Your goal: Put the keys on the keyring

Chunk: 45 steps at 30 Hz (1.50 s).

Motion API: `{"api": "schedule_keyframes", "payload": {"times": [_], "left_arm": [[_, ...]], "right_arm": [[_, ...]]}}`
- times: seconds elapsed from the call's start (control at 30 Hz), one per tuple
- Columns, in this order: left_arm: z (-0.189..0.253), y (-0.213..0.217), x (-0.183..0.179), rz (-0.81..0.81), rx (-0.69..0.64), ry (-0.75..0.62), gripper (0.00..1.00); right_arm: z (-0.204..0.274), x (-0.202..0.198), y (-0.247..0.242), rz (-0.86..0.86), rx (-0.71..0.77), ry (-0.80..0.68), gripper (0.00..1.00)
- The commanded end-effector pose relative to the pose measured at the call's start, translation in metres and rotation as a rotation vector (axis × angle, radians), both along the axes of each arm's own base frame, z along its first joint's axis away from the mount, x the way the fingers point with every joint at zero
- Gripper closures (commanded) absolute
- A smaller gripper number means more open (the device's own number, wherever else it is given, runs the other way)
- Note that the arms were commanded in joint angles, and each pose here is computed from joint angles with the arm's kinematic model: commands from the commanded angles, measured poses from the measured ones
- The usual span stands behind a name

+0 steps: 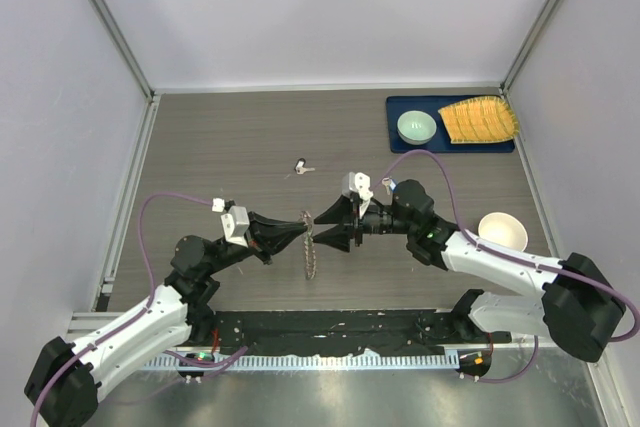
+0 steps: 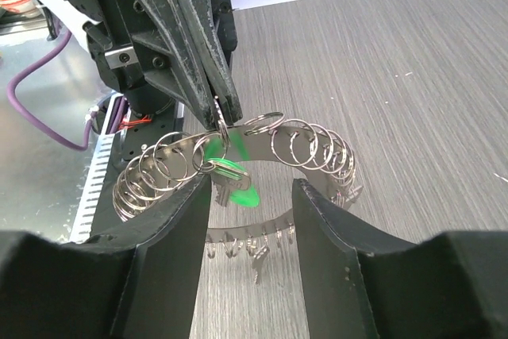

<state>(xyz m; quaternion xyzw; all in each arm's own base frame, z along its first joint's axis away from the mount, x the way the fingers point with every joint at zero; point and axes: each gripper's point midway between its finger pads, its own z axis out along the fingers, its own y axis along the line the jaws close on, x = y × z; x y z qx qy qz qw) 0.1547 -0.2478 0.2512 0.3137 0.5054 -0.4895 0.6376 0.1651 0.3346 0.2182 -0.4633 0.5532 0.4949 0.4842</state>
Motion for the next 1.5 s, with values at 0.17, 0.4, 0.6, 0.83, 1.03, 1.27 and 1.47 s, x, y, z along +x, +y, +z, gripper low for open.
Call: {"api": "schedule_keyframes", "payload": {"times": [0.17, 0.4, 0.6, 0.83, 1.03, 1.27, 1.47], "left_arm": [[0.039, 0.003, -0.006, -0.007, -0.101, -0.099, 1.0], [0.04, 0.003, -0.006, -0.007, -0.113, -0.102, 1.0], [0.044, 0.006, -0.005, 0.006, -0.133, -0.106, 1.0], [0.044, 0.005, -0.006, -0.001, -0.137, -0.104, 1.0], [0.043, 0.001, -0.009, -0.034, -0.13, -0.104, 1.0], [0.043, -0.003, -0.013, -0.074, -0.119, -0.106, 1.0], [0.04, -0.007, -0.014, -0.091, -0.114, -0.105, 1.0]], "right_arm": [[0.019, -0.013, 0.007, 0.102, 0.059, -0.042, 0.59], [0.023, -0.018, 0.006, 0.123, 0.066, -0.054, 0.99], [0.02, -0.011, 0.002, 0.074, 0.038, -0.072, 0.99], [0.021, -0.009, -0.004, 0.034, 0.025, -0.091, 0.82], [0.023, -0.011, -0.001, 0.06, 0.048, -0.093, 0.51], [0.024, -0.018, 0.003, 0.125, 0.052, -0.102, 0.42], [0.024, -0.025, 0.006, 0.181, 0.063, -0.104, 0.43]]}}
